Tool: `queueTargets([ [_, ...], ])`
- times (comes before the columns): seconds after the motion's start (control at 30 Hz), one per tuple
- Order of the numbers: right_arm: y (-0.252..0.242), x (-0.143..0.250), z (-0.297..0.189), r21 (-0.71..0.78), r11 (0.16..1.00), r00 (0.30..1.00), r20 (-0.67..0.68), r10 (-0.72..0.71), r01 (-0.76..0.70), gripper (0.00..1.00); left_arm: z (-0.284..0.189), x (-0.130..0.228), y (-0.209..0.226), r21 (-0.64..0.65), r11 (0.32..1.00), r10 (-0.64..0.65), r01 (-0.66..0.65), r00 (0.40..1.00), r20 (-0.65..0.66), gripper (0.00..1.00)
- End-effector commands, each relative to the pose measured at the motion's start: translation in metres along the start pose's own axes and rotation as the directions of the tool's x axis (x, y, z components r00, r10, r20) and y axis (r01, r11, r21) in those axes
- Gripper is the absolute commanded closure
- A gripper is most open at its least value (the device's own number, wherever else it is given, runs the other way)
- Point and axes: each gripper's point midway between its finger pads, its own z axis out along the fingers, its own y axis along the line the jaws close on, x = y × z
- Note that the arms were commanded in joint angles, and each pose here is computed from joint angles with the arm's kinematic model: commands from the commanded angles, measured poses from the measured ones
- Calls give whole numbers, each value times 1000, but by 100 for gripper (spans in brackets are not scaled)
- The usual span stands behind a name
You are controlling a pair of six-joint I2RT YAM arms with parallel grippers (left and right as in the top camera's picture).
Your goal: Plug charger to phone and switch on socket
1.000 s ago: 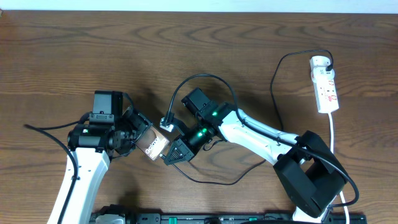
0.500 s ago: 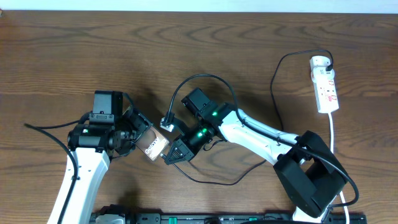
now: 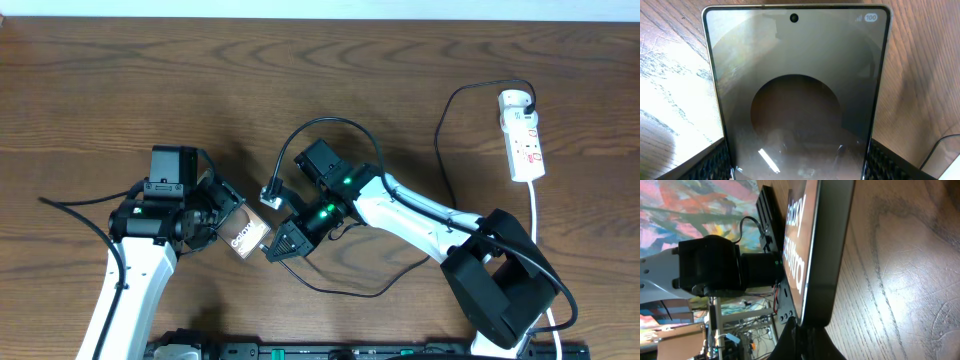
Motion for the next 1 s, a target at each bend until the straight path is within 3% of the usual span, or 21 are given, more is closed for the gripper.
queueTargets([
  [0.0, 2, 2, 1, -23, 1000, 1000, -6, 13, -14, 99, -9, -8, -10, 24, 1000, 19, -19, 999, 35, 93],
  [0.97, 4, -5, 1, -38, 999, 1000, 17, 17, -17, 99, -9, -4, -13, 42, 999, 19, -20, 1000, 12, 93],
])
